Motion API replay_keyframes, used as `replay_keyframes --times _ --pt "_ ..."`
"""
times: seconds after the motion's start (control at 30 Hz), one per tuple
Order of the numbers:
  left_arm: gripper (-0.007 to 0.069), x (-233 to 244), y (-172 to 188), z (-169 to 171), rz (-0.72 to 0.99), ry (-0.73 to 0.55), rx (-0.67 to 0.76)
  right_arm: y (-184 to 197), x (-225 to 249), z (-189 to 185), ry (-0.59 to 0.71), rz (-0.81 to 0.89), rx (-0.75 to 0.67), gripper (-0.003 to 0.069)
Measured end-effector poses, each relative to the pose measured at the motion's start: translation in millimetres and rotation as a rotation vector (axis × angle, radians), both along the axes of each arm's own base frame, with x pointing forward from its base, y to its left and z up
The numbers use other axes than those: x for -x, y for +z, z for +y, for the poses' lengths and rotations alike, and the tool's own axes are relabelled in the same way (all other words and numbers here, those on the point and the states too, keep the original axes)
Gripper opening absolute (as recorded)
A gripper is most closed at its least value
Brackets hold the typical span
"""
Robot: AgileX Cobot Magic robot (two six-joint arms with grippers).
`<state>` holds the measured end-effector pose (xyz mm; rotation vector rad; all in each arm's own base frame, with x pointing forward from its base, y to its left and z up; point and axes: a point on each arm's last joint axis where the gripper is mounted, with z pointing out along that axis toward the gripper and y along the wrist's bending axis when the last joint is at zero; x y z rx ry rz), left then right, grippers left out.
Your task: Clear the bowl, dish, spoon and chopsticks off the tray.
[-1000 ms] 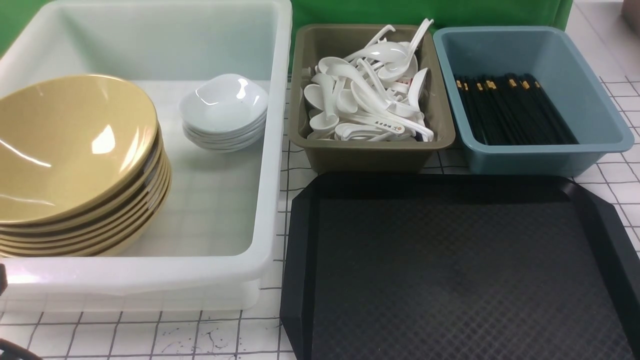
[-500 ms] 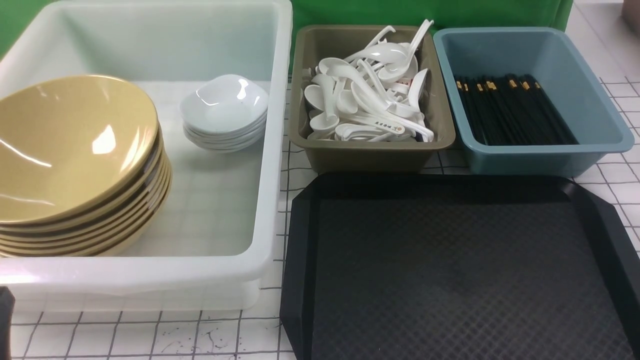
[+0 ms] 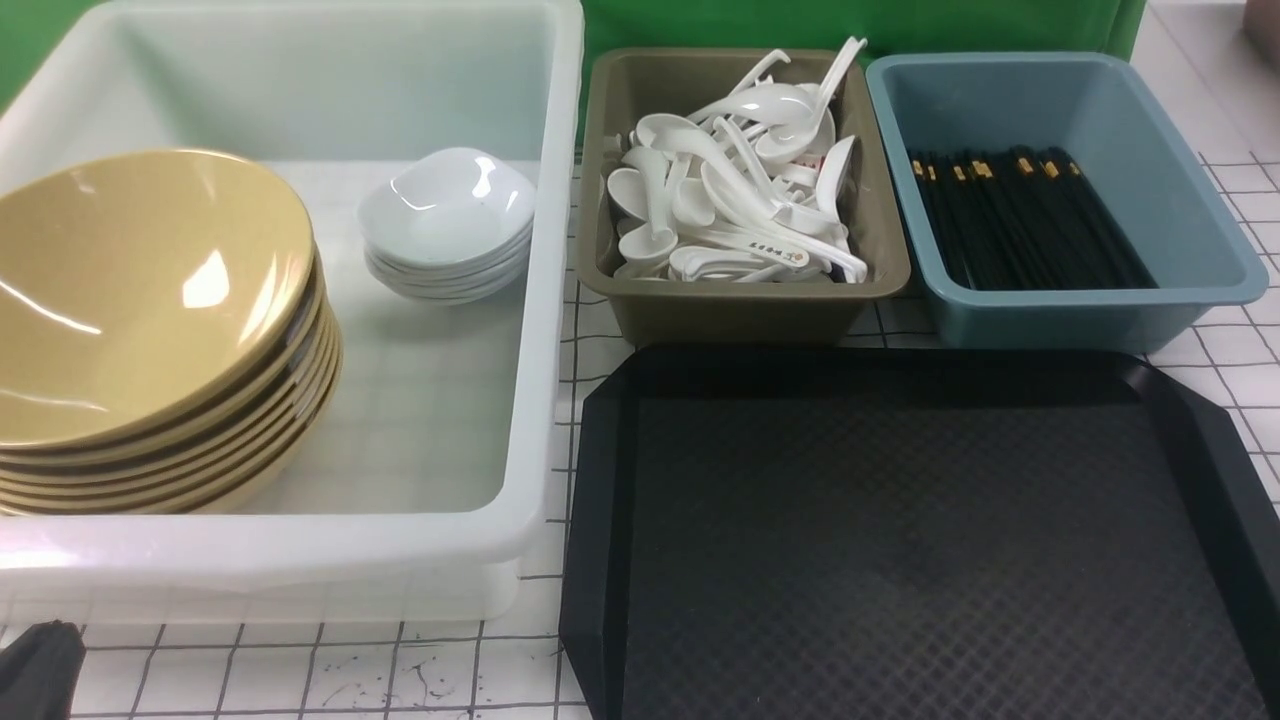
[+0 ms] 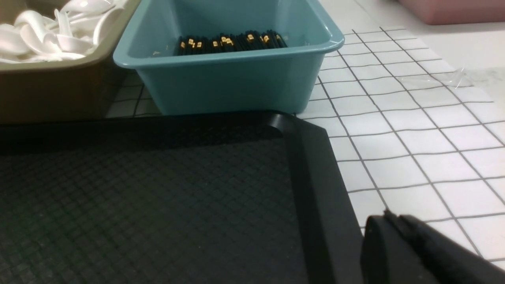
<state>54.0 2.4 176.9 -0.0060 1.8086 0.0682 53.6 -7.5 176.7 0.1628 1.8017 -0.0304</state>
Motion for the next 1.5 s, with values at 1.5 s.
replay_keyframes --times 1.5 --pt "-0.0006 0.0 0.0 0.0 0.000 0.000 -0.001 0.0 0.0 0.0 0.000 0.000 0.000 0.0089"
